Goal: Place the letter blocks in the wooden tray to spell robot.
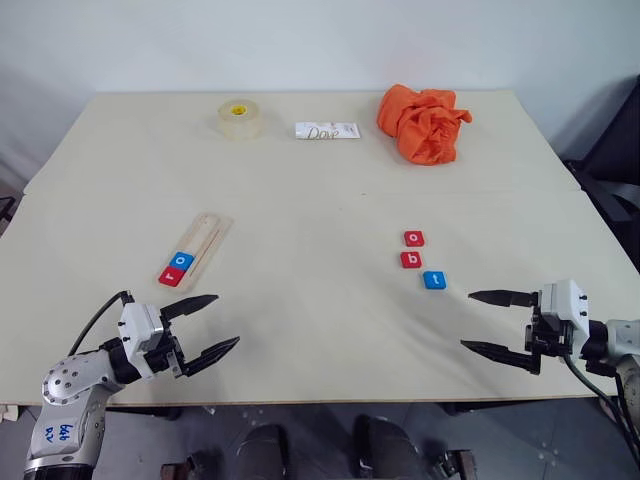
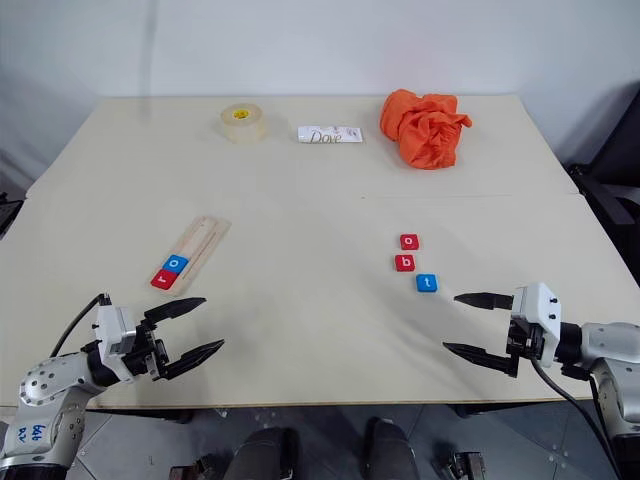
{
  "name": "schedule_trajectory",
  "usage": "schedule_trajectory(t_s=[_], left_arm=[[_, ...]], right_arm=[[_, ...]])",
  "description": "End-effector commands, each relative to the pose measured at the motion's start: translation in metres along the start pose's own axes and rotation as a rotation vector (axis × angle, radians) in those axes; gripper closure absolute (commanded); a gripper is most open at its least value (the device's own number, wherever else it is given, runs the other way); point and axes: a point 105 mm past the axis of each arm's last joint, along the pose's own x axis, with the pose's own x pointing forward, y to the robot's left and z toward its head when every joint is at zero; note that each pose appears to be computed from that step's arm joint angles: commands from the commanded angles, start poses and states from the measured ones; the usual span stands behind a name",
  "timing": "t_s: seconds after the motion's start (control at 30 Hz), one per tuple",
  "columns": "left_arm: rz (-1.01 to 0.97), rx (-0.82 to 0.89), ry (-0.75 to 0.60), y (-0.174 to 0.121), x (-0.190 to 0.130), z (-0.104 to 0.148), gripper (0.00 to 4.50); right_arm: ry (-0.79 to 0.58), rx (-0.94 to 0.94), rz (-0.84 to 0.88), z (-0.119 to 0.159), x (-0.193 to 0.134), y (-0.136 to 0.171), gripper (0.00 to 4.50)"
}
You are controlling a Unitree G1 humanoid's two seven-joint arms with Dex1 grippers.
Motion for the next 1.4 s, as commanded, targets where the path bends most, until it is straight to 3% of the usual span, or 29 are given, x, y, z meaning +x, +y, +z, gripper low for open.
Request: schedule_trajectory(t_s=[0.03, 0.3, 0.53, 0.67, 0.83, 1.1, 1.4], left_arm=[[0.008, 0.040, -0.023, 0.001, -0.001, 0.011, 0.00], [0.229, -0.017, -0.031, 0.023, -0.007, 0.016, 0.00], [0.507, -0.076, 0.163, 0.032, -0.062, 0.003, 0.00], [0.578, -0.133, 0.221, 0.036, -0.069, -0.001, 0.00], [0.674, -0.173, 0.217, 0.060, -0.061, 0.006, 0.00], [0.645, -0.192, 0.262, 0.097, -0.028, 0.007, 0.00], [0.629, -0.236, 0.335, 0.118, -0.006, -0.010, 0.00]], right_arm=[[0.009, -0.033, -0.017, 0.006, -0.006, -0.006, 0.04], [-0.038, -0.047, -0.022, 0.016, 0.006, -0.015, 0.04], [-0.096, -0.114, 0.027, 0.039, 0.027, -0.032, 0.04], [-0.108, -0.123, 0.057, 0.042, 0.034, -0.034, 0.04], [-0.130, -0.142, 0.099, 0.048, 0.046, -0.036, 0.04], [-0.134, -0.145, 0.121, 0.048, 0.050, -0.033, 0.04], [-0.108, -0.137, 0.104, 0.043, 0.039, -0.027, 0.04]])
